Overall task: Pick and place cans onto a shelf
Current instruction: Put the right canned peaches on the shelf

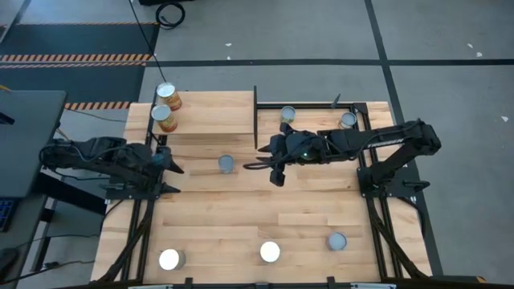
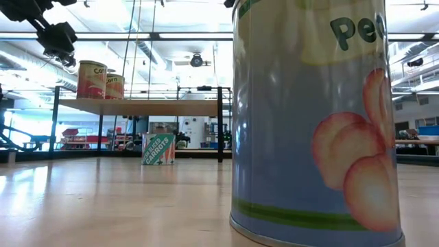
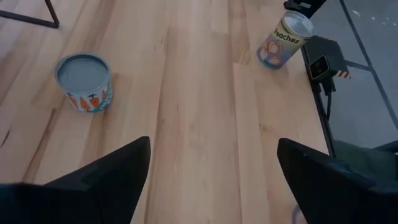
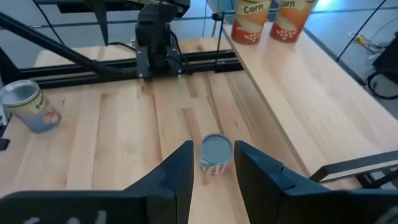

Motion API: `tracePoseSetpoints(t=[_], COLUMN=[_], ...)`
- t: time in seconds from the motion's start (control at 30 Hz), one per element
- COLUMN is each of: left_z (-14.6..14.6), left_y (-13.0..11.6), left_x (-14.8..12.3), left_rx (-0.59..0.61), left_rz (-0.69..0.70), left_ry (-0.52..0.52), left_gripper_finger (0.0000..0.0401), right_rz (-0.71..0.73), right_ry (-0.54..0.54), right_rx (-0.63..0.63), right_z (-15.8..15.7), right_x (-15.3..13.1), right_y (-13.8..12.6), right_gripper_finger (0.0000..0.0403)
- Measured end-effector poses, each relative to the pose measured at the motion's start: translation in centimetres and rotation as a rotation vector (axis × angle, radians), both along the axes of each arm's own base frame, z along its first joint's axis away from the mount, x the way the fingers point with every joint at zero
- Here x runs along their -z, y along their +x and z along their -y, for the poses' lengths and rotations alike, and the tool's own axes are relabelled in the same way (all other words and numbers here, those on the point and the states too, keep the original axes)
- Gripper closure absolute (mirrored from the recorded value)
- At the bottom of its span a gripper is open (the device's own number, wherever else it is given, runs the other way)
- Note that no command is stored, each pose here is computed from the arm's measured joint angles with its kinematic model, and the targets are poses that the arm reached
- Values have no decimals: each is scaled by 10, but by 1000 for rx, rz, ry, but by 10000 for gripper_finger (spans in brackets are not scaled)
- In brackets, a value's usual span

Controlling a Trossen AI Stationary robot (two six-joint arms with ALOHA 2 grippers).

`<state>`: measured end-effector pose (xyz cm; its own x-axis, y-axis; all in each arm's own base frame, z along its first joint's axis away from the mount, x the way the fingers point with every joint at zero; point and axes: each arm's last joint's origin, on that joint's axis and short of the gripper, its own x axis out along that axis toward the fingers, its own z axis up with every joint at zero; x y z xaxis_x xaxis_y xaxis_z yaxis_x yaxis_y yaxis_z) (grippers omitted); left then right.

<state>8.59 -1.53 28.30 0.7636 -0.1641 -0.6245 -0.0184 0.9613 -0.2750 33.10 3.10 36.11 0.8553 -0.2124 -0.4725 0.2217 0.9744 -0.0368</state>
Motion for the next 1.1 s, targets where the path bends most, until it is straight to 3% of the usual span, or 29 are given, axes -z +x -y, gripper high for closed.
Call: tracePoseSetpoints(t=[0.47,0.8,0.93,1.1], left_z=[0,0,0,0], left_y=[0,0,0,0], left_x=[0,0,0,-1], left_rx=[0,0,0,0], left_rz=[-1,-1,1,9], left_ry=[0,0,0,-1], left_gripper_finger=[44,44,44,44], right_rz=[34,183,209,182], right_ry=[148,340,368,322], right_rx=[103,438,477,473], right_z=[1,9,9,16], right_x=[2,4,13,31], right_y=[2,5,16,34], right_gripper_finger=[281,281,281,281])
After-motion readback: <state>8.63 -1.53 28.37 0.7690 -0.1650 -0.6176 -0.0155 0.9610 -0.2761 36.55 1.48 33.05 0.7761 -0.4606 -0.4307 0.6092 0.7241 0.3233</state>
